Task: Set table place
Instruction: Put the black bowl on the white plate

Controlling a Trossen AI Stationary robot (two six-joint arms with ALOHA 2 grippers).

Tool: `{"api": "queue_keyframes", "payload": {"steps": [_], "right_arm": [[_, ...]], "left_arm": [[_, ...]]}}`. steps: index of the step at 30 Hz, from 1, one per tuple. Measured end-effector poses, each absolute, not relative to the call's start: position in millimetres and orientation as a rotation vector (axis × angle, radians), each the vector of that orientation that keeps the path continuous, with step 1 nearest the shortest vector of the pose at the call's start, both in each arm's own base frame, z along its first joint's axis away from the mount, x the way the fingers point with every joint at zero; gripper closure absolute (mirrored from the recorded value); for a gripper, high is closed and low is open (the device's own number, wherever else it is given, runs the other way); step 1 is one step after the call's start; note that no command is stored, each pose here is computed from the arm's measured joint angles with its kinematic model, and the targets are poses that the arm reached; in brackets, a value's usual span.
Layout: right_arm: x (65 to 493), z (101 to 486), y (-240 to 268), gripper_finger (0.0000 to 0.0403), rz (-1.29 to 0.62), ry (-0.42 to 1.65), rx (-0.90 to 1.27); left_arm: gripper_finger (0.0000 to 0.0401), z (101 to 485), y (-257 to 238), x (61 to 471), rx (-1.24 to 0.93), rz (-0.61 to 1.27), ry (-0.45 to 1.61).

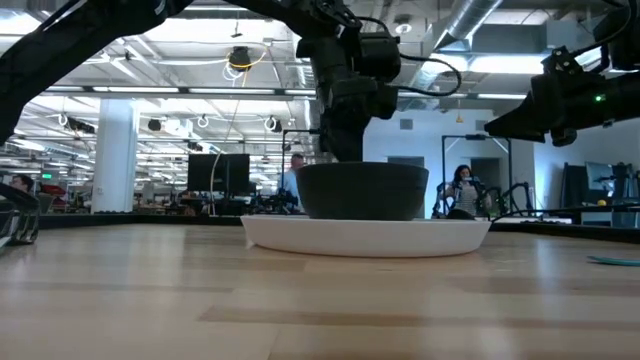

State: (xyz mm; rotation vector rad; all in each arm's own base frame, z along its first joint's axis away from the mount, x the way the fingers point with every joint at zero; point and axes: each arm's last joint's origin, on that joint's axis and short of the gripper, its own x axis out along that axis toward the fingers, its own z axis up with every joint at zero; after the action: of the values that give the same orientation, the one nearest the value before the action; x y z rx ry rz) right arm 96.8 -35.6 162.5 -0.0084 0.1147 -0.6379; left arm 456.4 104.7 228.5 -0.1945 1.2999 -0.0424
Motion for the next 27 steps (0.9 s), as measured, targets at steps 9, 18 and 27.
{"api": "queue_keyframes", "payload": {"steps": [9,18,27], "right_arm": [[96.8,162.5,-35.6,0.0244,-0.638,0.115,-0.008],[96.7,162.5,-35.5,0.0244,-0.637,0.115,-0.008],[96.8,162.5,-35.5,0.0244,-0.638,0.115,-0.008]], "left_arm": [[0.0330,278.8,101.7,438.8,-0.200,0.007,1.396],[0.0330,358.4,99.5,407.5,-0.001,0.199,1.123],[0.0330,434.4,85.6,367.3,0.131,0.402,0.830]]}}
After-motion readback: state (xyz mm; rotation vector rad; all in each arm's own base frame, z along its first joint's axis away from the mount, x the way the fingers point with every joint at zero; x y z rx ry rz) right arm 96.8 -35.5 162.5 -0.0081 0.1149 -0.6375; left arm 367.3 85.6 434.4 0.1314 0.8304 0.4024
